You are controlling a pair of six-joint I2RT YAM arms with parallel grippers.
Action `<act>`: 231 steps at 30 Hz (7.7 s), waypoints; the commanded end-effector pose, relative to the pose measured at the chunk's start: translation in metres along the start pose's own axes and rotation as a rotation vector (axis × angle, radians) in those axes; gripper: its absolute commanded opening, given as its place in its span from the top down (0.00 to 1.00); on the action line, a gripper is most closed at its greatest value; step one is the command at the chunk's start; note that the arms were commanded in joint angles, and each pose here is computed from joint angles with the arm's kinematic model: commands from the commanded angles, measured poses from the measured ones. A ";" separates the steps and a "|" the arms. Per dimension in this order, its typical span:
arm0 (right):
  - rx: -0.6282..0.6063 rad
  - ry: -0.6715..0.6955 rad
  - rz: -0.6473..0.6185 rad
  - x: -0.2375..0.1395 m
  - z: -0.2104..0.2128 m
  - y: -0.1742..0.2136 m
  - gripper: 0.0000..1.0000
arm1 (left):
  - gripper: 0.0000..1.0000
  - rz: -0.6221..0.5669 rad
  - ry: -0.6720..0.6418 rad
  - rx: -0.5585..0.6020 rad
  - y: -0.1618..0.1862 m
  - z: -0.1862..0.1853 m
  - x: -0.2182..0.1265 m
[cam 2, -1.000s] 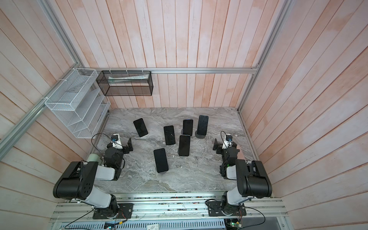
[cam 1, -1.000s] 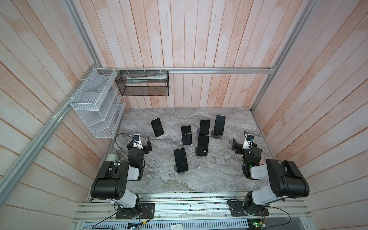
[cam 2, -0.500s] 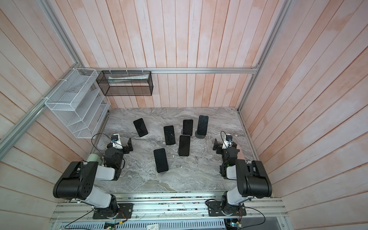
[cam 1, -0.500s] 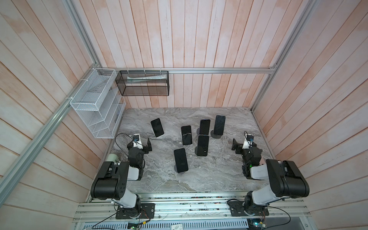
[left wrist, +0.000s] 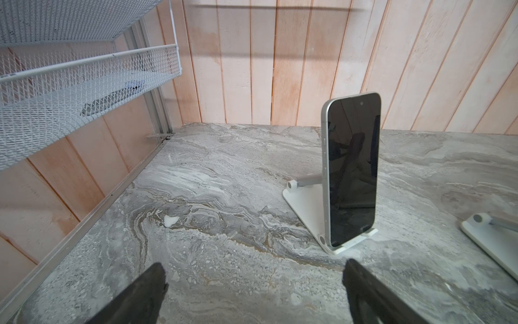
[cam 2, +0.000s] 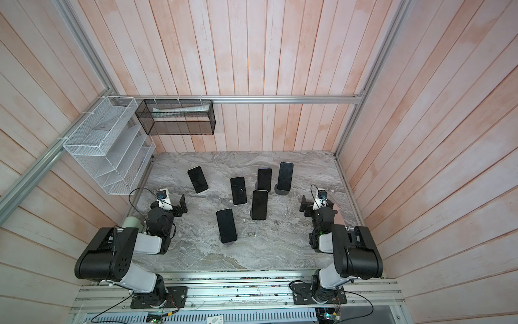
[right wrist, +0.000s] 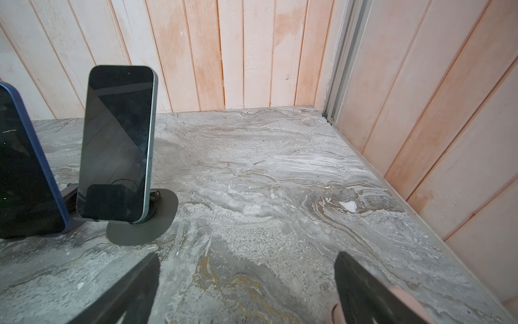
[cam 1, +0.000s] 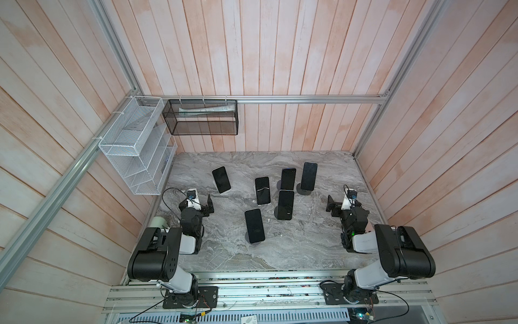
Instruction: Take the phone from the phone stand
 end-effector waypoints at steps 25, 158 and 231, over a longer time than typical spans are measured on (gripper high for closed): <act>-0.010 -0.004 -0.019 0.003 0.002 -0.008 0.02 | 0.00 -0.021 0.007 -0.013 -0.008 0.000 0.003; 0.132 -0.047 0.696 0.008 0.251 -0.056 0.15 | 0.00 0.418 0.681 -0.928 -0.074 -0.068 -0.126; -0.031 -0.094 0.547 -0.079 0.177 -0.122 0.35 | 0.05 0.287 0.978 -0.779 -0.154 -0.108 -0.136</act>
Point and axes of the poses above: each gripper's point midway between its finger pads, its own x axis out along the fingers, its own z axis along the line the jaws close on, y = z × x, the point moved 7 cm from there along -x, back along the fingers, and after that the axes turned 2 degrees about x, right-handed, at the moved point
